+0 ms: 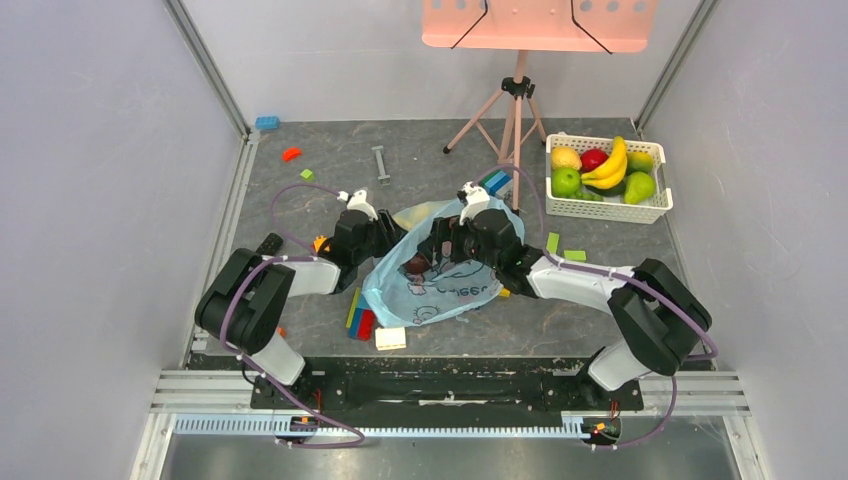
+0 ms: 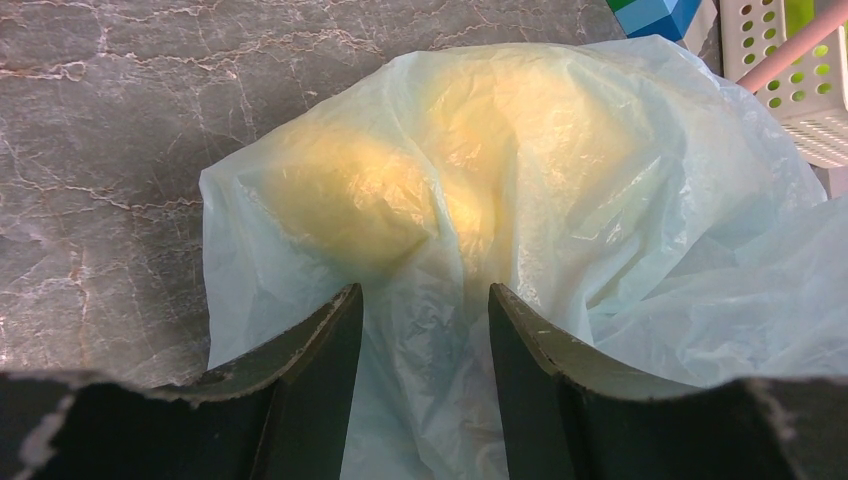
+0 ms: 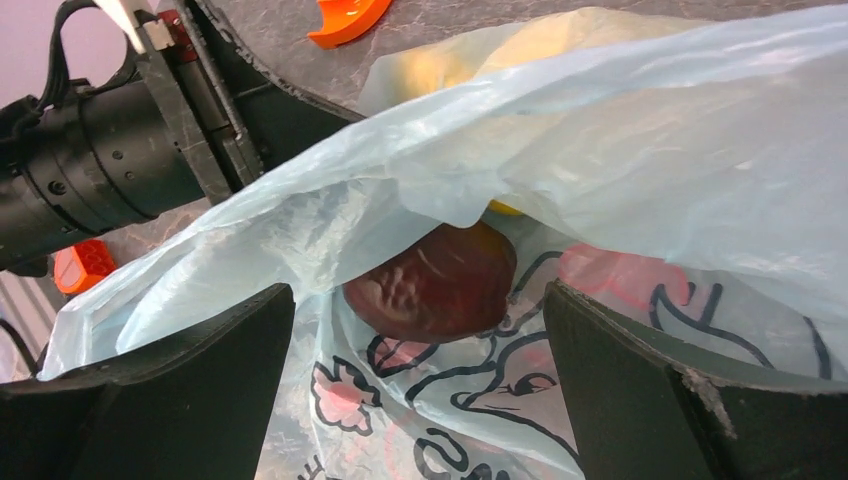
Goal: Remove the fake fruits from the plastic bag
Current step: Take out the fake fruit from the plastic bag.
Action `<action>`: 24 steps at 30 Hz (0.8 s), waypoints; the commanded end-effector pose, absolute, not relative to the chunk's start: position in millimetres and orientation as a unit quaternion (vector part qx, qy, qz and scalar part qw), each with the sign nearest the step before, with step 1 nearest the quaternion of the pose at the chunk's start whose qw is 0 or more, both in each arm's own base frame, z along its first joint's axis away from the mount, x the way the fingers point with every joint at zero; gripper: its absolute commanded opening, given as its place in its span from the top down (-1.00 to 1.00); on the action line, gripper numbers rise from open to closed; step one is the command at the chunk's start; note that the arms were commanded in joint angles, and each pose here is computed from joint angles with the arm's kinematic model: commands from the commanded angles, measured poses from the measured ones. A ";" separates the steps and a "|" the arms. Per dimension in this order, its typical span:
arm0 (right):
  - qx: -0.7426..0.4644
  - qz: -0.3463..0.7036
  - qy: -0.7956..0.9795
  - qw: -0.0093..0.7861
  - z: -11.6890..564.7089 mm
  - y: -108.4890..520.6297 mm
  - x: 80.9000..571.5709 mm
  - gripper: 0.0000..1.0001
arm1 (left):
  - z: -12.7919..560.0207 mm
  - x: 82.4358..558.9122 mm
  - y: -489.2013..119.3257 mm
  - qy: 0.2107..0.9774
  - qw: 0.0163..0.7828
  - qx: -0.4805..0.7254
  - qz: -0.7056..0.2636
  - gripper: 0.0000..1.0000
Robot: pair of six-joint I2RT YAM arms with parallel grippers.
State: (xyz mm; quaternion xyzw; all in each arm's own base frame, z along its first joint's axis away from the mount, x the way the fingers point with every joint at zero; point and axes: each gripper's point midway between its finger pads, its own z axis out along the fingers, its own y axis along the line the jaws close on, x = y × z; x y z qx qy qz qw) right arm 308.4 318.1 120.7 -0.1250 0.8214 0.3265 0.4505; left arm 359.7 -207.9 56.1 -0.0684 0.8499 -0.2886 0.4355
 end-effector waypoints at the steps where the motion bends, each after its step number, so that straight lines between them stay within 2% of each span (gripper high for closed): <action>1: -0.151 0.366 0.806 0.440 129.6 338.3 303.1 -0.96 | 68.5 369.9 -213.5 0.839 0.446 -0.078 -0.301 -0.13; 24: -0.227 0.251 0.837 0.431 74.8 361.7 312.3 -0.96 | 66.6 369.3 -214.6 0.841 0.442 -0.077 -0.303 -0.15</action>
